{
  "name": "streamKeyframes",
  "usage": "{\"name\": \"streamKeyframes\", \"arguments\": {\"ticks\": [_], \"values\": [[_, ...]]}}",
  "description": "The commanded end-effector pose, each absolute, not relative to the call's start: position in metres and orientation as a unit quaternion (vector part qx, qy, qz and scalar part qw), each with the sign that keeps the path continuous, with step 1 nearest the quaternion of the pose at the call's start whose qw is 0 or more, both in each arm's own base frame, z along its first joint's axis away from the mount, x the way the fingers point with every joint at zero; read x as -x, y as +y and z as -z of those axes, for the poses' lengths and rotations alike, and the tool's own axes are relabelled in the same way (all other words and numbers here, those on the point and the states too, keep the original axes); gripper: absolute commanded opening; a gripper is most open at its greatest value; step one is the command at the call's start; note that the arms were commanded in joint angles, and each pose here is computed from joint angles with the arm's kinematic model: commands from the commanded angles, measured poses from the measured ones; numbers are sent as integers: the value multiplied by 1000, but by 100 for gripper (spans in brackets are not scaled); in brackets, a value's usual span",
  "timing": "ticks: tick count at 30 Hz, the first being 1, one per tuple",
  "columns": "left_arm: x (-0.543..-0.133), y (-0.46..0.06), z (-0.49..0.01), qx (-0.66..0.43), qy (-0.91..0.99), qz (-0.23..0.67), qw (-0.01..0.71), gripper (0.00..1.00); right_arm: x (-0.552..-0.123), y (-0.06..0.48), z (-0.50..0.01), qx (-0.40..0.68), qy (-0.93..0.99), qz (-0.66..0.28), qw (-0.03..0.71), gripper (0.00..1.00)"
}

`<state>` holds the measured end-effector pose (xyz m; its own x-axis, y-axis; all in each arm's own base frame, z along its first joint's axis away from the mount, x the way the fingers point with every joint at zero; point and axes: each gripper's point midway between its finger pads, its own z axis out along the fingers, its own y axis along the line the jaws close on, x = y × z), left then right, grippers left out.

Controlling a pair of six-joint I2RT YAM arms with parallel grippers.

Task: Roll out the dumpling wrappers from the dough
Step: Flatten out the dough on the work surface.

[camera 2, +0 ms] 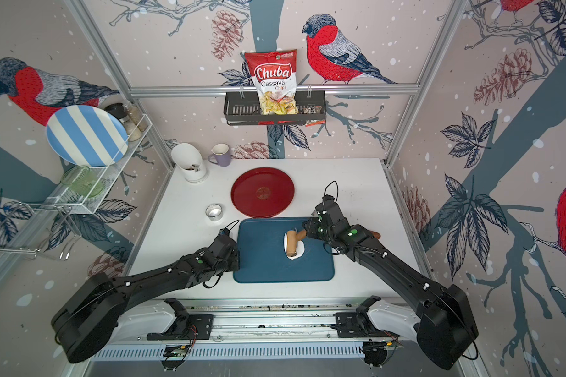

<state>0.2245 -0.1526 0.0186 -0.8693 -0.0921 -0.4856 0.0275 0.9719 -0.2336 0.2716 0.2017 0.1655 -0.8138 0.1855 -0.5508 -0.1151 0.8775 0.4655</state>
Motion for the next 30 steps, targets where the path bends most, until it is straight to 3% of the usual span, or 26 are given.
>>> {"name": "streamKeyframes", "arguments": {"ticks": [1, 30], "values": [[-213, -138, -8, 21, 969, 85, 232, 0, -278, 212, -195, 7, 898, -289, 332, 0], [-215, -141, -8, 16, 969, 89, 232, 0, -268, 213, -142, 39, 929, -243, 277, 0]]}}
